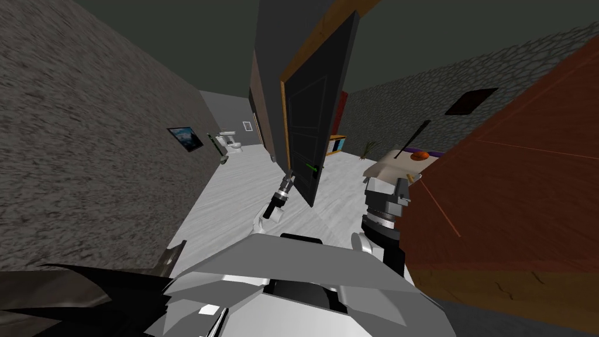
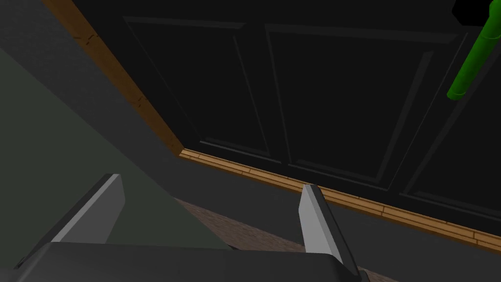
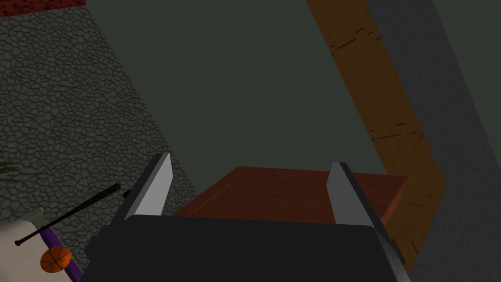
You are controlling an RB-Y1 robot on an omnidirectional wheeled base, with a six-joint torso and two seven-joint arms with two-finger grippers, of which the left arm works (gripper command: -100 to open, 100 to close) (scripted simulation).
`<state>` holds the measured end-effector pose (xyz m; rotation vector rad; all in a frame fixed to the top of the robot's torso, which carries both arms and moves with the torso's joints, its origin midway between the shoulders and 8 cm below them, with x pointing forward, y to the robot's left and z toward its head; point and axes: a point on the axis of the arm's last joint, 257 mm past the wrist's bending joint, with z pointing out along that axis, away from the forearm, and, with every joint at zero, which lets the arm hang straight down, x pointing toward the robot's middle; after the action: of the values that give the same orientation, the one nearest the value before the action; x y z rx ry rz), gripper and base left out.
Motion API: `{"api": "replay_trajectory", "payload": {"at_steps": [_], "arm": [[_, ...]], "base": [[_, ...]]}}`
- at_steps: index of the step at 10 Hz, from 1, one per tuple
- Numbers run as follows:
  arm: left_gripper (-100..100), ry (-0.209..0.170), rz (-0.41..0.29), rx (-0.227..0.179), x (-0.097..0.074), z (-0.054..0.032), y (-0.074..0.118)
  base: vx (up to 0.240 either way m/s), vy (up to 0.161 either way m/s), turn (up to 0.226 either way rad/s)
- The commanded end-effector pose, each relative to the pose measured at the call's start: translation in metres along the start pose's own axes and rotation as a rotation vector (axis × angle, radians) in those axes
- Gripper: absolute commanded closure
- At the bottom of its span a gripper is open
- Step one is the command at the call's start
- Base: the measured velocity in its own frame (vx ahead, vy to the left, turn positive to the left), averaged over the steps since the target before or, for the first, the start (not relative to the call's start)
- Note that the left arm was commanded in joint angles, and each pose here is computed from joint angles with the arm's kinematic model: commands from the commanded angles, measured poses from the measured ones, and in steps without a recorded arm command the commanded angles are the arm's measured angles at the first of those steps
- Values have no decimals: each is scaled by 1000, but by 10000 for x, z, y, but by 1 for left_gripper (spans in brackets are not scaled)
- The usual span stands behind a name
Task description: Push the door open
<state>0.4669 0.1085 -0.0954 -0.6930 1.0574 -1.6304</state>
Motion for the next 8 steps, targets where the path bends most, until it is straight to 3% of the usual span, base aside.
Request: {"api": "replay_trajectory", "payload": {"at_steps": [1, 8], "arm": [[-100, 34, -28, -35, 142, 9, 177], [-100, 120, -87, -131, 472, 8, 650]], "base": [[100, 51, -111], [102, 57, -76]]}}
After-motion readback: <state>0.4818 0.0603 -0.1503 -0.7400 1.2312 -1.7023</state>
